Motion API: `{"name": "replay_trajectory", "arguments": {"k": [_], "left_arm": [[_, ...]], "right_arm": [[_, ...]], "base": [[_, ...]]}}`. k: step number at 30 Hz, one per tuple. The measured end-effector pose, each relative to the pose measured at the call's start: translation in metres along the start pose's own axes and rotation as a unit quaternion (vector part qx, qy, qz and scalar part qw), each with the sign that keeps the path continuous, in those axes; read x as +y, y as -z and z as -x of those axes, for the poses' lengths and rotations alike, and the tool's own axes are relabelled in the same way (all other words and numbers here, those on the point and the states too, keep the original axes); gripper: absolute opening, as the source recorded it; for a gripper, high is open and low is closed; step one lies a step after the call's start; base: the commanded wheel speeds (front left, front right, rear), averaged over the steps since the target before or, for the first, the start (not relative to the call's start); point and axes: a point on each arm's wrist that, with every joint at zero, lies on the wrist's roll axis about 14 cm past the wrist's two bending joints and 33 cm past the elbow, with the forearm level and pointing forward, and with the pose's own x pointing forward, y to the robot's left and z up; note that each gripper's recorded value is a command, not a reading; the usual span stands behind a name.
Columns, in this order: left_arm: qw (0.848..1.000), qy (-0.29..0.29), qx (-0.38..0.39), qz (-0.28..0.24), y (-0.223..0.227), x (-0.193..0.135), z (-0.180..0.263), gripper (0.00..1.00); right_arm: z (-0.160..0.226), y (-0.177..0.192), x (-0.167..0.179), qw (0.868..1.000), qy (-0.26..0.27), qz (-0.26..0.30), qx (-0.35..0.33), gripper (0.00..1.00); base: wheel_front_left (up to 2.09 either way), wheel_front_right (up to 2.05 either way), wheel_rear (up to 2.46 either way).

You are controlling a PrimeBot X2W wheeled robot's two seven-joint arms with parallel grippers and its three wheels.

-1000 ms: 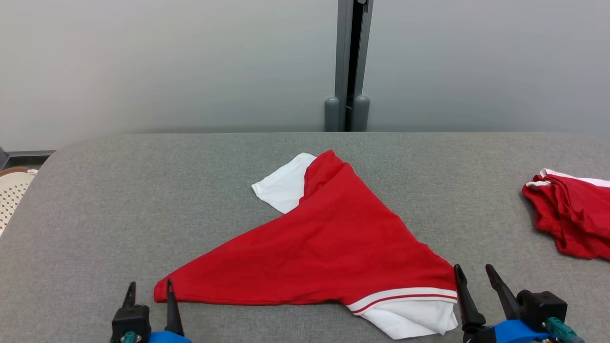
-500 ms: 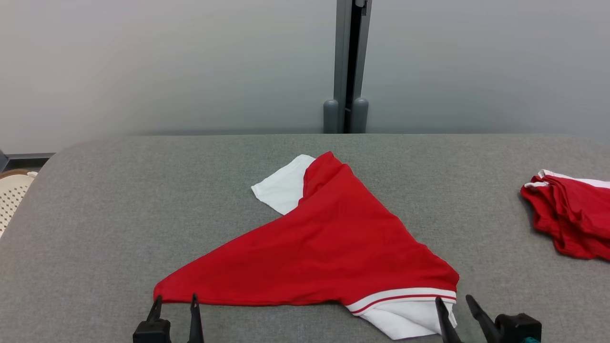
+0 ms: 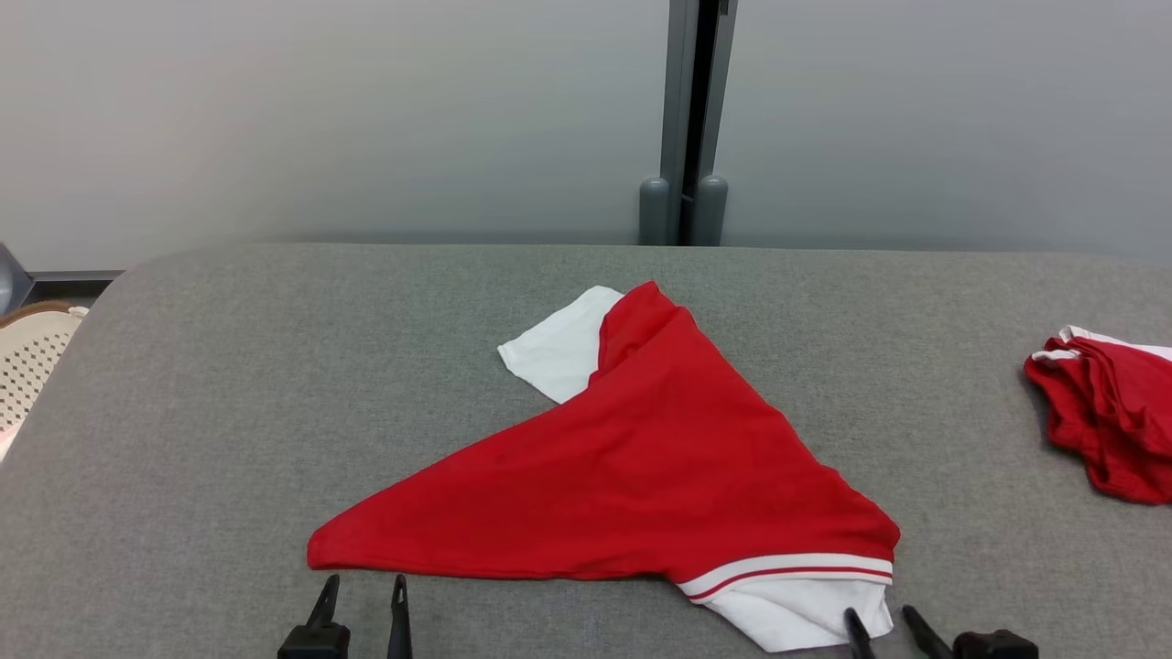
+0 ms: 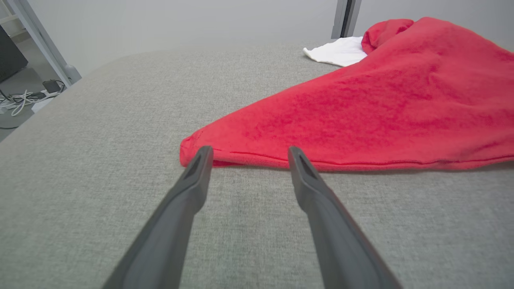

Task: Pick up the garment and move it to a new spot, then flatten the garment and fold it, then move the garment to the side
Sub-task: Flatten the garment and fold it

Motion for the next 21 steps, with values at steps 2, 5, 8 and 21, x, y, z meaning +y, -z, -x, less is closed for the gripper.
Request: {"name": "replay_trajectory", "arguments": {"k": [2,5,8,21], "left_arm": [[1.0,0.002,-0.001,0.001,-0.001,-0.001,0.0,1.0],[1.0,0.004,-0.002,0.001,-0.001,-0.001,0.0,1.0],[1.0,0.007,0.0,0.002,0.0,-0.003,-0.001,1.0],[1.0,0.008,0.011,0.003,0.007,-0.003,0.001,1.0]], "right_arm": [[0.001,-0.002,-0.008,1.0,0.011,0.002,-0.004,1.0],[0.004,-0.004,-0.017,1.0,0.025,0.003,-0.008,1.0],[0.006,0.0,-0.02,1.0,0.03,0.004,-0.003,1.0],[-0.004,0.006,-0.016,0.998,0.015,0.053,0.02,1.0]], "base": [[0.0,0.0,0.0],[0.0,0.0,0.0],[0.0,0.0,0.0],[0.0,0.0,0.0]]}}
